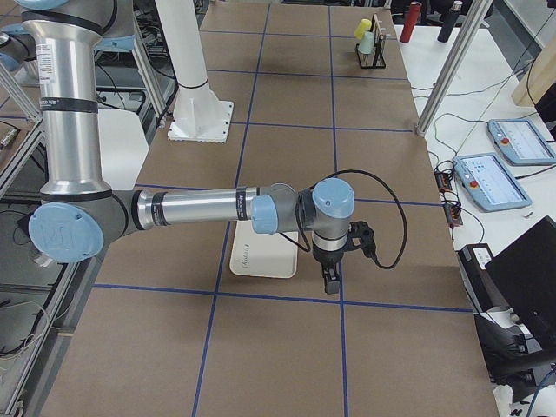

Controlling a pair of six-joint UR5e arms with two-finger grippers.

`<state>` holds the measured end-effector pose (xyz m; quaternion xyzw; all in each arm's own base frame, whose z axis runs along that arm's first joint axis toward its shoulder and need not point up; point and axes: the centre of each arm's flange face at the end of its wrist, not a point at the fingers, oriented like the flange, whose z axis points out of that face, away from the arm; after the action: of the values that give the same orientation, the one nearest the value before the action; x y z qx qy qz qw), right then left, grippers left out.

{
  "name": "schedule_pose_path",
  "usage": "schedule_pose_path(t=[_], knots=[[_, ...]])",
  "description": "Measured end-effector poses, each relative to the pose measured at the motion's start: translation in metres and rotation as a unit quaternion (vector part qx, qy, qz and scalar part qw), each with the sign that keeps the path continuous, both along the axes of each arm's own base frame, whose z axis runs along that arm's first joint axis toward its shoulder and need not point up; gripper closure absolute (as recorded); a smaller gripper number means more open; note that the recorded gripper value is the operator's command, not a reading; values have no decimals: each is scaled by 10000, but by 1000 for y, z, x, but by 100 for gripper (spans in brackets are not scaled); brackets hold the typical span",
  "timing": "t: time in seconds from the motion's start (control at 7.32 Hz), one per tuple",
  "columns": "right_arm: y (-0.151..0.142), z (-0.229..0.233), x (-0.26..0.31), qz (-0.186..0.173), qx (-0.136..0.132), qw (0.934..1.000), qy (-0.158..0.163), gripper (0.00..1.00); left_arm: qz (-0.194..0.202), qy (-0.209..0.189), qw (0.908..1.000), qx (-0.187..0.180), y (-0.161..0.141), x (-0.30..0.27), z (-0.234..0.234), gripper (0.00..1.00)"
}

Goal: Left arm grabs green cup and hands to right arm on tray

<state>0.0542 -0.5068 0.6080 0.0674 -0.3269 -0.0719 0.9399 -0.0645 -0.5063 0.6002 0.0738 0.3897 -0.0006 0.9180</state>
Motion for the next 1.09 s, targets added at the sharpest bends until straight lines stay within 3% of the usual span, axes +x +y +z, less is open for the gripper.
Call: schedule_pose_path(t=[0.55, 0.82, 1.09], knots=[[-3, -10, 0, 25, 75, 10000, -8, 0, 1, 0, 9999, 140, -5, 0, 1, 0], [-6, -13, 0, 35, 94, 9999, -7, 0, 15, 7, 9997, 234, -27, 2, 8, 0], [-15, -26, -1, 38, 276, 9996, -15, 0, 32, 18, 9989, 459, -54, 4, -7, 0]])
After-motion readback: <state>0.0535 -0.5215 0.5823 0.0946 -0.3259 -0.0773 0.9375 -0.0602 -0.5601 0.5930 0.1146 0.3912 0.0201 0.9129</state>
